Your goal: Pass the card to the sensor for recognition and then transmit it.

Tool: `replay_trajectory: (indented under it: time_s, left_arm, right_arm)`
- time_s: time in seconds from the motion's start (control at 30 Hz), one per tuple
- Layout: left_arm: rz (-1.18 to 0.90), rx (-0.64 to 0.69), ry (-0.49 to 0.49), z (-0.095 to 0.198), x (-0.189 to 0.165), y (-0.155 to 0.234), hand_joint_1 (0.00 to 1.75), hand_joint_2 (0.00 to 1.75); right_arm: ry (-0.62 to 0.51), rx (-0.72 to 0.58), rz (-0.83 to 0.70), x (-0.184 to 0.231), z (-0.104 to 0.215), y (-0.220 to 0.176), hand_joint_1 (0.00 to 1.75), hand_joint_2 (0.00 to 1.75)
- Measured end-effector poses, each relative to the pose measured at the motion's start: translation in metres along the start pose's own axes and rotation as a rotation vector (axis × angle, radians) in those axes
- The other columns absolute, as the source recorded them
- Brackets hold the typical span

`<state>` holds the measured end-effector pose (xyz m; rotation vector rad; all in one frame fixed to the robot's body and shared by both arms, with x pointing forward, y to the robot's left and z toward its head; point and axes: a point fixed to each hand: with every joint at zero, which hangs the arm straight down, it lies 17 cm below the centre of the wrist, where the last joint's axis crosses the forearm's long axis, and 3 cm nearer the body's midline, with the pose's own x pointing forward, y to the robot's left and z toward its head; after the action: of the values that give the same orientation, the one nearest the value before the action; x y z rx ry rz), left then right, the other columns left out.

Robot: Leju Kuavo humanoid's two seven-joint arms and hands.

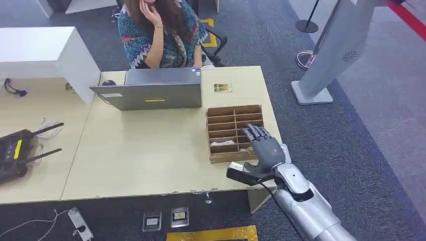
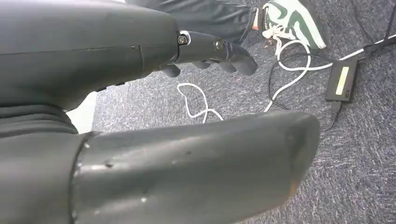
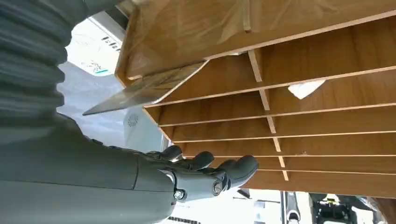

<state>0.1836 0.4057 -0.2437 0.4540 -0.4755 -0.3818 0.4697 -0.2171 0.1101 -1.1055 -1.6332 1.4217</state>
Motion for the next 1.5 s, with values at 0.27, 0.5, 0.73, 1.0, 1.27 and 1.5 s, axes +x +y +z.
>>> replay_trajectory:
  time_s: [0.27, 0.5, 0.73, 1.0, 1.27, 1.5]
  left_arm:
    - [-0.003, 0.003, -0.001, 0.000, 0.000, 0.000, 0.00, 0.00]
    - [-0.007, 0.005, -0.002, 0.000, 0.000, 0.001, 0.00, 0.00]
    - [-0.009, 0.007, -0.003, 0.000, 0.001, 0.001, 0.00, 0.00]
    - [-0.006, 0.011, -0.007, -0.001, 0.001, 0.003, 0.00, 0.00]
    - [-0.003, 0.018, -0.019, -0.004, 0.009, 0.009, 0.00, 0.00]
    - [-0.009, 0.021, -0.019, -0.005, 0.009, 0.013, 0.00, 0.00]
  right_arm:
    - [0.028, -0.012, -0.006, -0.013, 0.002, 0.000, 0.00, 1.75]
    - [0.043, -0.034, 0.003, -0.028, 0.002, -0.011, 0.00, 1.75]
    - [0.036, -0.043, -0.005, -0.031, 0.001, -0.018, 0.00, 1.75]
    - [-0.037, -0.065, -0.026, -0.017, 0.002, -0.049, 0.00, 1.75]
    - [-0.058, -0.064, -0.033, -0.006, 0.006, -0.053, 0.00, 1.75]
    - [-0.064, -0.040, -0.042, -0.003, 0.011, -0.048, 0.00, 1.75]
